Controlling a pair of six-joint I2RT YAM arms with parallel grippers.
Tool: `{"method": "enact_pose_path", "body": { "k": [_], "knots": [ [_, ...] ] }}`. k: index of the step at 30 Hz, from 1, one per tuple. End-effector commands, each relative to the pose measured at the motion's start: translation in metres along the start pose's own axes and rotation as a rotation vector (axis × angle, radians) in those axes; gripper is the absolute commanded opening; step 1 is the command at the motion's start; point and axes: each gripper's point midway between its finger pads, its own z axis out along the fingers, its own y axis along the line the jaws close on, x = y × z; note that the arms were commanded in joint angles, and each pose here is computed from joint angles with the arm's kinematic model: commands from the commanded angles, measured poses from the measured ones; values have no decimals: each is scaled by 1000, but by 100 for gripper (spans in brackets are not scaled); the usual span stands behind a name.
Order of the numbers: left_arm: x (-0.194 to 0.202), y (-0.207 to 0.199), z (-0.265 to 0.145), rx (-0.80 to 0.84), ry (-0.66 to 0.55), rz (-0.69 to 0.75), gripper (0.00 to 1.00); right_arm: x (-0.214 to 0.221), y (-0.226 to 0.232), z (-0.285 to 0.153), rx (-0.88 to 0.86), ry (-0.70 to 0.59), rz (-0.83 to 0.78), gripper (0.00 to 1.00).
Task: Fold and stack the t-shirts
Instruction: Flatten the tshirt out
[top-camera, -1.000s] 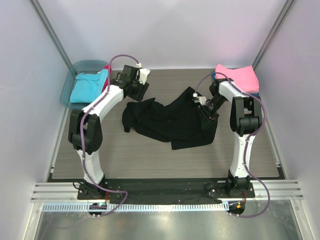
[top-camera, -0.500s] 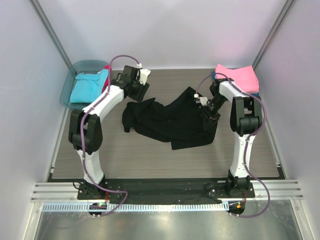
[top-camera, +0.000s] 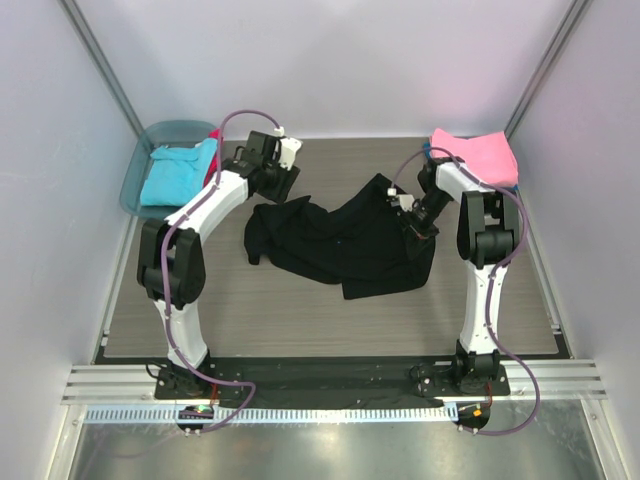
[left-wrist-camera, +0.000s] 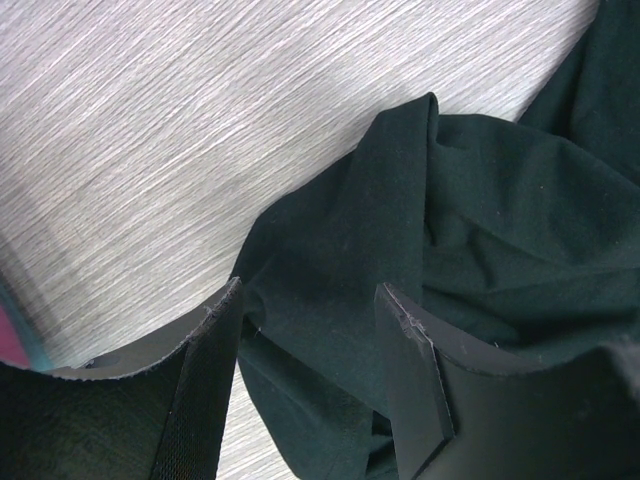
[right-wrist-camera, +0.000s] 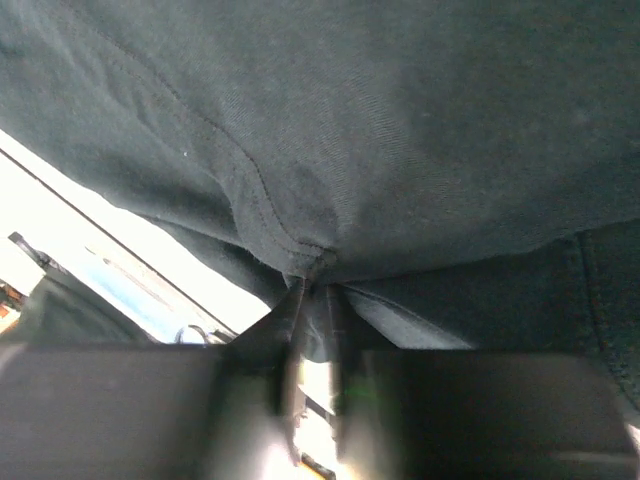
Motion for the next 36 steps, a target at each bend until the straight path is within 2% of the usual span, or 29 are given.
{"method": "enact_pose_path", "body": {
  "k": [1, 2, 5, 8, 9, 14, 19, 24, 28, 30, 32, 36],
  "knots": [
    [-15, 3, -10, -21, -52, 18, 57, -10, 2, -11, 28, -31, -1, 6],
    [-15, 2, -10, -20, -52, 20, 57, -12, 3, -15, 41, -41, -11, 1],
    [-17, 3, -13, -23, -54, 25, 57, -28, 7, -49, 134, -129, -76, 1],
    [-17, 6, -16, -33, -52, 40, 57, -55, 24, -103, 212, -270, -171, 1],
    [-18, 6, -18, -37, -54, 49, 57, -71, 34, -133, 244, -356, -221, 1],
    [-11, 9, -25, -38, -31, 96, 56, -104, 64, -193, 273, -551, -332, 1],
    [7, 9, -32, -27, 12, 213, 60, -139, 57, -208, 313, -695, -318, 1],
    [30, 18, -17, -66, 91, 281, 67, -169, 43, -220, 344, -777, -285, 1],
    [28, 16, 1, -43, 111, 285, 71, -172, 39, -220, 353, -777, -288, 1],
    [16, 12, 6, -32, 103, 276, 72, -170, 38, -215, 350, -763, -283, 1],
    [23, 7, 18, -6, 142, 264, 72, -166, 38, -213, 345, -755, -279, 1],
    [19, -2, 23, 20, 141, 241, 72, -161, 39, -210, 345, -738, -279, 1]
  ]
}}
